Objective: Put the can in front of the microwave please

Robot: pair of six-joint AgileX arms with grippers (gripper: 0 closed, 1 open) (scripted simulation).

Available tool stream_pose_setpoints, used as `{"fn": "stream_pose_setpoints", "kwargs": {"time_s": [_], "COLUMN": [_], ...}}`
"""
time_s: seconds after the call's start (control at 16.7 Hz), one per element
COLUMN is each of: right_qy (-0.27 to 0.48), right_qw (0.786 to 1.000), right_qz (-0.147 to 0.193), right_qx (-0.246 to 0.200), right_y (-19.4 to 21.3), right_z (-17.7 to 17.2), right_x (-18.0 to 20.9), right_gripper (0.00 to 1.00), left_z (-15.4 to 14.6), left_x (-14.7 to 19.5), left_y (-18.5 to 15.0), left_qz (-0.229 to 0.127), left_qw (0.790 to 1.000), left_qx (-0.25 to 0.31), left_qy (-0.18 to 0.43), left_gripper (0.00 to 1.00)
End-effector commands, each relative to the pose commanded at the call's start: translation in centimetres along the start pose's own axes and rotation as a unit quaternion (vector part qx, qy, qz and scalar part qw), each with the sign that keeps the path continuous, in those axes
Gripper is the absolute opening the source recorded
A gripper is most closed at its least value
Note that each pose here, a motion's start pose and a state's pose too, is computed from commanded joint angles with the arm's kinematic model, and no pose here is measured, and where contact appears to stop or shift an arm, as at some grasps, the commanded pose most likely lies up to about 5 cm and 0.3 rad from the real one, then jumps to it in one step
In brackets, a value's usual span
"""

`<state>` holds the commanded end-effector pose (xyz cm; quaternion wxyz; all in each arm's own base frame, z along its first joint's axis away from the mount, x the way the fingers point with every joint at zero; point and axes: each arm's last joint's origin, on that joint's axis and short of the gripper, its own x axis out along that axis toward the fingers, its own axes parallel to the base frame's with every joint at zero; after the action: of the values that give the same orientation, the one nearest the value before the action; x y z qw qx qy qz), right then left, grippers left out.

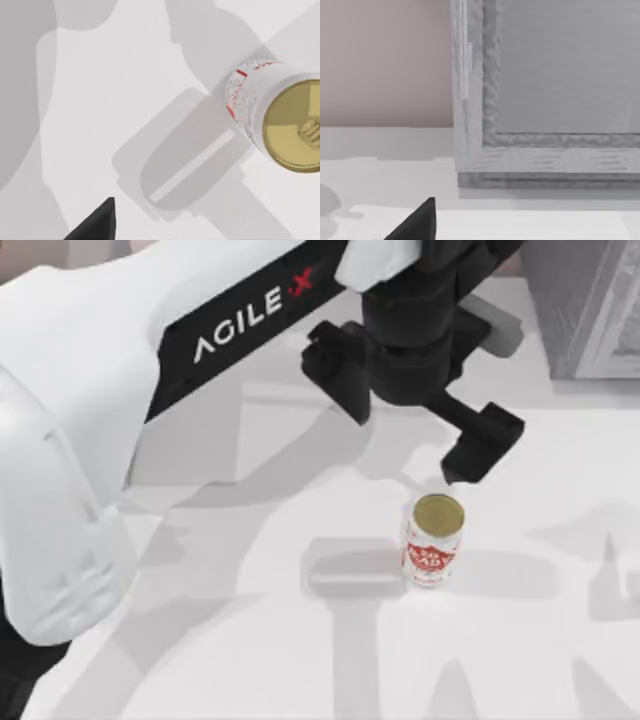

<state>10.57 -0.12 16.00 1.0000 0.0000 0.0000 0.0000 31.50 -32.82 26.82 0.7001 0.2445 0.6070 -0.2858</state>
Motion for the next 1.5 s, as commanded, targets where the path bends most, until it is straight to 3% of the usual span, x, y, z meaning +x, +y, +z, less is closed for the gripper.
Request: {"fn": "stream_pose_setpoints", "kwargs": {"time_s": [0.42, 0.84, 1.26, 1.5], "right_qy": [0.000, 0.000, 0.000, 0.000], "right_qw": [1.000, 1.000, 1.000, 1.000], "right_qz": [0.000, 0.000, 0.000, 0.000], "right_qx": [0.000, 0.000, 0.000, 0.000], "right_y": [0.0, 0.0, 0.0, 0.0], "right_z": [0.0, 0.0, 0.0, 0.0], "right_x": [0.0, 0.0, 0.0, 0.0], "right_gripper": [1.00, 1.00, 1.00, 1.00], "left_z": [2.3, 2.3, 1.6, 1.4], "left_x": [5.5, 5.8, 10.8, 11.4], "left_y": [-3.5, -3.4, -3.5, -3.5], "left_qz": [0.001, 0.001, 0.002, 0.001], "left_qw": [0.997, 0.997, 0.997, 0.997], "left_qx": [0.017, 0.016, 0.017, 0.017], "left_qy": [0.071, 0.071, 0.075, 0.072], "left_gripper": [1.00, 1.00, 1.00, 1.00]}}
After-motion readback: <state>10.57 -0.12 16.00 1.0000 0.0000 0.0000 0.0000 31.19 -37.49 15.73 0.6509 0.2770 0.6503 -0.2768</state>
